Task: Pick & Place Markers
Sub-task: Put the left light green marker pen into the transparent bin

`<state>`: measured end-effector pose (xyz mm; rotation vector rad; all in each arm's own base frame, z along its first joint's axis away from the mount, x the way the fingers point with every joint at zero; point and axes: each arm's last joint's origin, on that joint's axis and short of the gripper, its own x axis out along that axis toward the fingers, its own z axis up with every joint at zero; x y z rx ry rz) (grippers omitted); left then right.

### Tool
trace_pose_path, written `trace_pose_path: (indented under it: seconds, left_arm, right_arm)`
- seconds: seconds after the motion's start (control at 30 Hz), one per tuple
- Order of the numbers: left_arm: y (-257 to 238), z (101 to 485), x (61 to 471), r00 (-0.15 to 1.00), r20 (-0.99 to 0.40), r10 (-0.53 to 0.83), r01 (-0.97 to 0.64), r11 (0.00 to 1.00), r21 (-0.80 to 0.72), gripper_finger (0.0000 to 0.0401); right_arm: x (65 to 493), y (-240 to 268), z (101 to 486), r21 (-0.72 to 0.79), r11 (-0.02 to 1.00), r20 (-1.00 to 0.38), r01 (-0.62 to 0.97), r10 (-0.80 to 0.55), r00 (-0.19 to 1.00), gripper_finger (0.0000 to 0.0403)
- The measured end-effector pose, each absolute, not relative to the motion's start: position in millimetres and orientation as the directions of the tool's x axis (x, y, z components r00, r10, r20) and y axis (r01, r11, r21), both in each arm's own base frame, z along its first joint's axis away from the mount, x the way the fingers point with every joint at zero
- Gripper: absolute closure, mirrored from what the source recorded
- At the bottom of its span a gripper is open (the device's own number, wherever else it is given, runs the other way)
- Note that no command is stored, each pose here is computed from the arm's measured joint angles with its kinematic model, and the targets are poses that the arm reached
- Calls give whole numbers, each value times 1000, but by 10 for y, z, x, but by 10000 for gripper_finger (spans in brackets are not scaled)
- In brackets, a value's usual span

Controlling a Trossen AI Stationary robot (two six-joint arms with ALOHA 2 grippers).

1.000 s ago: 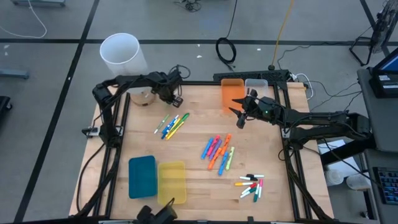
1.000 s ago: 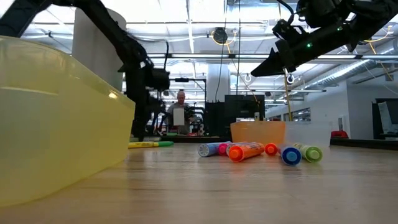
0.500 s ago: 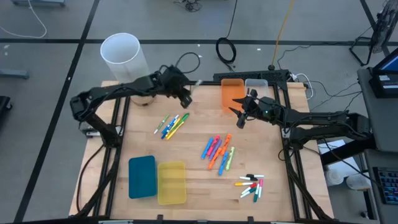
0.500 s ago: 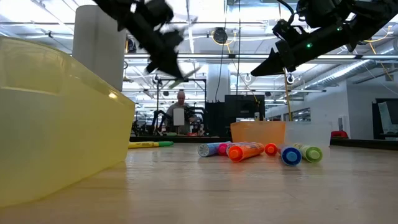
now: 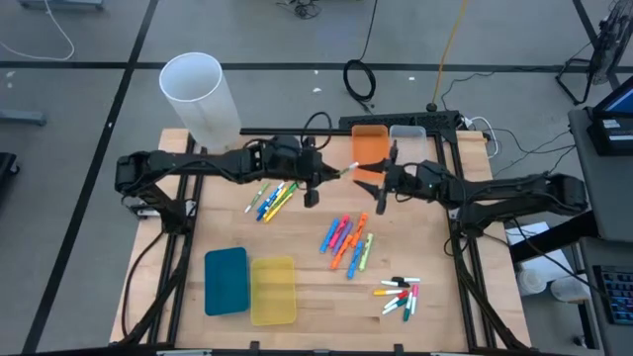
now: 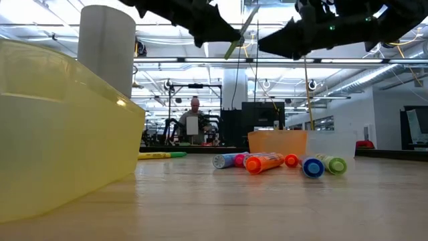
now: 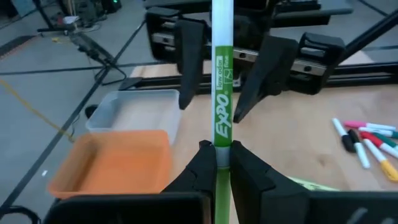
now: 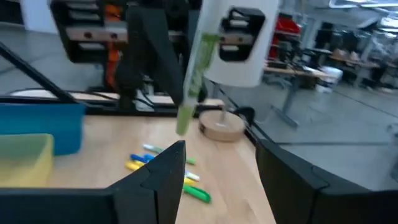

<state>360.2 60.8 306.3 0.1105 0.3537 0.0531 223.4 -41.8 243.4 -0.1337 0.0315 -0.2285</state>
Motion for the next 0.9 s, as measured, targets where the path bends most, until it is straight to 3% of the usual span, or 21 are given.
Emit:
trace_pose_path:
  seconds: [0.53, 0.9]
  left_arm:
    - [443, 3038, 3619, 930, -366, 41, 4, 993, 121, 373]
    - [441, 3057, 3626, 937, -348, 41, -1, 993, 114, 381]
  right_arm:
    - [2391, -154, 2541, -132, 982, 227, 135, -103, 969, 216]
    - [2632, -169, 2448, -156, 978, 189, 136, -105, 976, 216]
